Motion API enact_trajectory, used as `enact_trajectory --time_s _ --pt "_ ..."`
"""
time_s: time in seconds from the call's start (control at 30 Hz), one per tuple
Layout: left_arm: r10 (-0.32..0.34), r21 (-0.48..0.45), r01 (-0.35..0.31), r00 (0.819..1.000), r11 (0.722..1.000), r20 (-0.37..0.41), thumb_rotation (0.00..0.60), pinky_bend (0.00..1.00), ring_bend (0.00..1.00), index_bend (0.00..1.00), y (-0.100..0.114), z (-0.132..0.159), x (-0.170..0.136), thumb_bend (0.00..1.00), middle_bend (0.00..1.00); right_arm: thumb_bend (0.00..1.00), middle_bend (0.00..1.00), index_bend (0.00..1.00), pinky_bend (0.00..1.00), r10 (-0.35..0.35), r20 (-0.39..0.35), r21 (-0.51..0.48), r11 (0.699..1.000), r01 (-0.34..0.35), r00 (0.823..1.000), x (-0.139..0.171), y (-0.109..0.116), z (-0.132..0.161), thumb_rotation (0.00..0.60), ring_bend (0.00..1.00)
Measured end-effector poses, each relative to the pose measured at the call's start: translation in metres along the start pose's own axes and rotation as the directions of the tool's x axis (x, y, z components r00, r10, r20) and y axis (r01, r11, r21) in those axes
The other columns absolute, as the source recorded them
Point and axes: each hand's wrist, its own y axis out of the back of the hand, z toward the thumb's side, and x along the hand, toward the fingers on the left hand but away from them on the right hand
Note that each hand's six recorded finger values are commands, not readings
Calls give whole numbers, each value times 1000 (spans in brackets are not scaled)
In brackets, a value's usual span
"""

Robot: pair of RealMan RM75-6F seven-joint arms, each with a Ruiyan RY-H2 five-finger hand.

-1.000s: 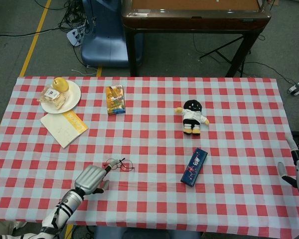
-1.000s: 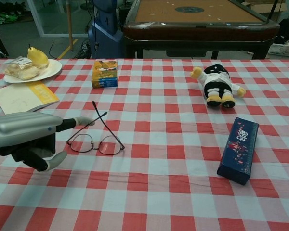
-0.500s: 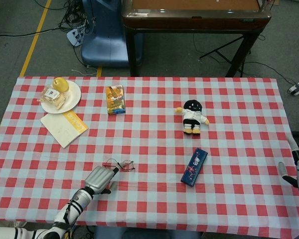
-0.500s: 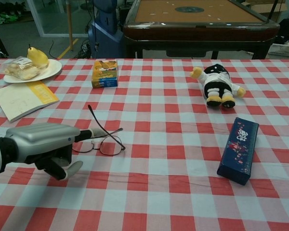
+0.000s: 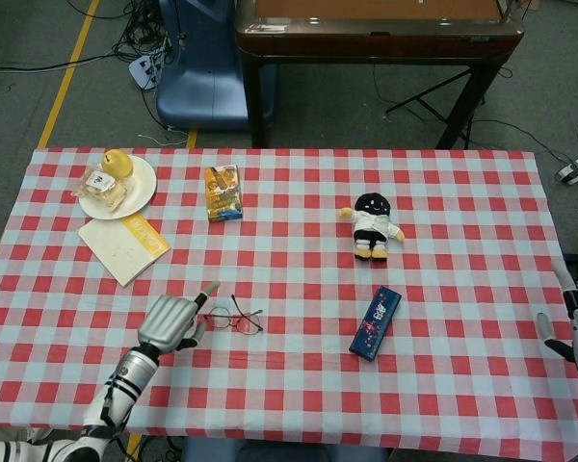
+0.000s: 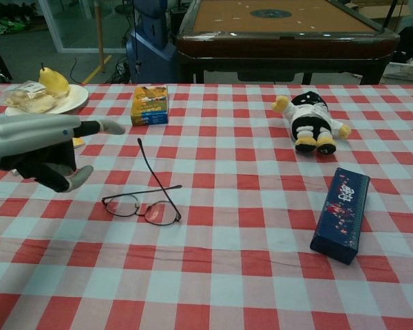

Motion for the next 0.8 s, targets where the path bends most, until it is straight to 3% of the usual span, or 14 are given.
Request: enact_trajectory --time_s 0.13,0.3,0.53,0.8 --pt "69 -17 -69 997 997 15 549 1000 1000 0 16 0 -12 596 996 388 172 0 190 1 -4 3 1000 -1 1000 -1 0 2 600 101" --pt "100 -27 -98 991 995 91 564 1000 1000 0 18 16 -26 596 996 388 172 0 190 -1 -8 4 1000 1 1000 -1 1 4 600 101" --pt "70 -41 -64 983 997 169 566 1000 1000 0 2 43 -31 595 995 388 172 0 190 2 1 6 1000 -2 1000 0 0 1 600 101" --pt "10 -40 -3 982 999 191 593 1000 1000 0 -20 62 -24 595 995 388 172 0 190 0 9 30 1000 0 1000 -1 -1 -2 600 101"
